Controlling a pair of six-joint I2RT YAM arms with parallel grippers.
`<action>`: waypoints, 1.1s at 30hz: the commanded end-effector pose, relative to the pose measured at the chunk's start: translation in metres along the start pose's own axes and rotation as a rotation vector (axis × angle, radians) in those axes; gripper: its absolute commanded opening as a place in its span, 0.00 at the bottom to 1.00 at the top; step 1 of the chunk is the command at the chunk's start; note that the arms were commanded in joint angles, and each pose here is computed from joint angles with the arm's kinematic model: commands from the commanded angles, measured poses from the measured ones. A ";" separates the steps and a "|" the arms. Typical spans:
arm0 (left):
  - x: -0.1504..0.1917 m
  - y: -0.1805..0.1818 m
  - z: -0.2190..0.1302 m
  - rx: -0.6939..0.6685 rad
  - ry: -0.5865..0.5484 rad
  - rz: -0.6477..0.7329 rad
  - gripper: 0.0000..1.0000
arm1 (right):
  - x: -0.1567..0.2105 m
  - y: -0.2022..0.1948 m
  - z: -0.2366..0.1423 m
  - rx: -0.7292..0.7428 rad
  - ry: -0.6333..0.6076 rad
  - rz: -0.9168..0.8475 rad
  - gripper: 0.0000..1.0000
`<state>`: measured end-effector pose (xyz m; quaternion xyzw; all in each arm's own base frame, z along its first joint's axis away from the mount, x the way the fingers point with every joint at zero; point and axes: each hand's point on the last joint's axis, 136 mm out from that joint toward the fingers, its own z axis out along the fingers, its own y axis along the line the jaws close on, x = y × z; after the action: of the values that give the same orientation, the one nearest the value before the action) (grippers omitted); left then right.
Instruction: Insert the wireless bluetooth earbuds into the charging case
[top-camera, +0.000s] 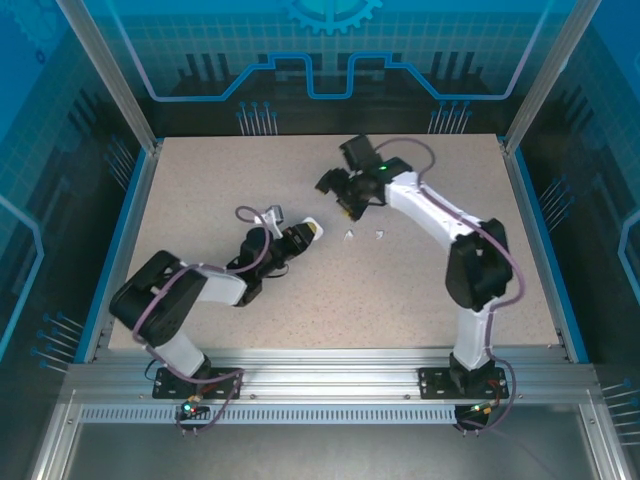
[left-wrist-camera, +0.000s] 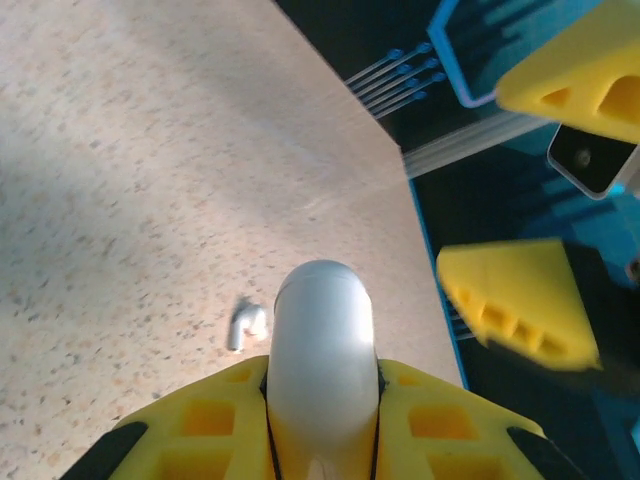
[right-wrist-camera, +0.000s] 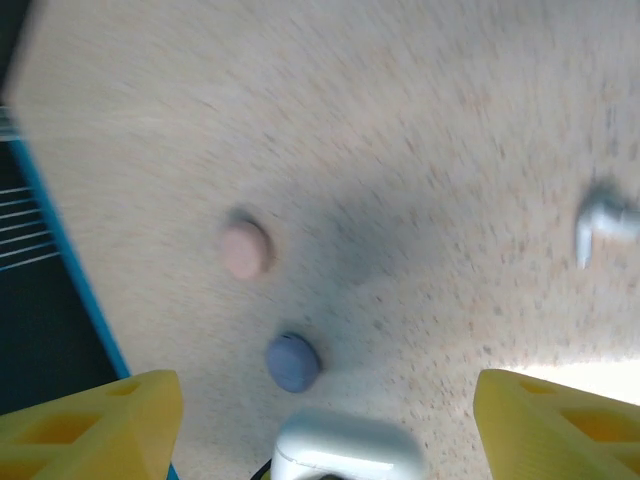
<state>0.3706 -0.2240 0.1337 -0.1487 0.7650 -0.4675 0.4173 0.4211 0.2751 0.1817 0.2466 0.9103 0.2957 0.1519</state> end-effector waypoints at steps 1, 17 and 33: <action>0.001 -0.027 -0.016 0.113 0.156 0.119 0.00 | -0.004 0.009 -0.034 -0.127 -0.045 -0.232 0.77; -0.009 -0.094 -0.049 0.317 0.354 0.337 0.00 | 0.082 -0.001 -0.075 -0.571 0.010 -0.766 0.75; -0.015 -0.102 -0.043 0.339 0.348 0.340 0.00 | 0.092 -0.012 -0.037 -0.517 0.076 -0.764 0.70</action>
<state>0.3272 -0.2401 0.2176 0.1123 0.7670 -0.5221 0.3556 0.3194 0.2958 0.1965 -0.1557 0.8378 0.4499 0.2674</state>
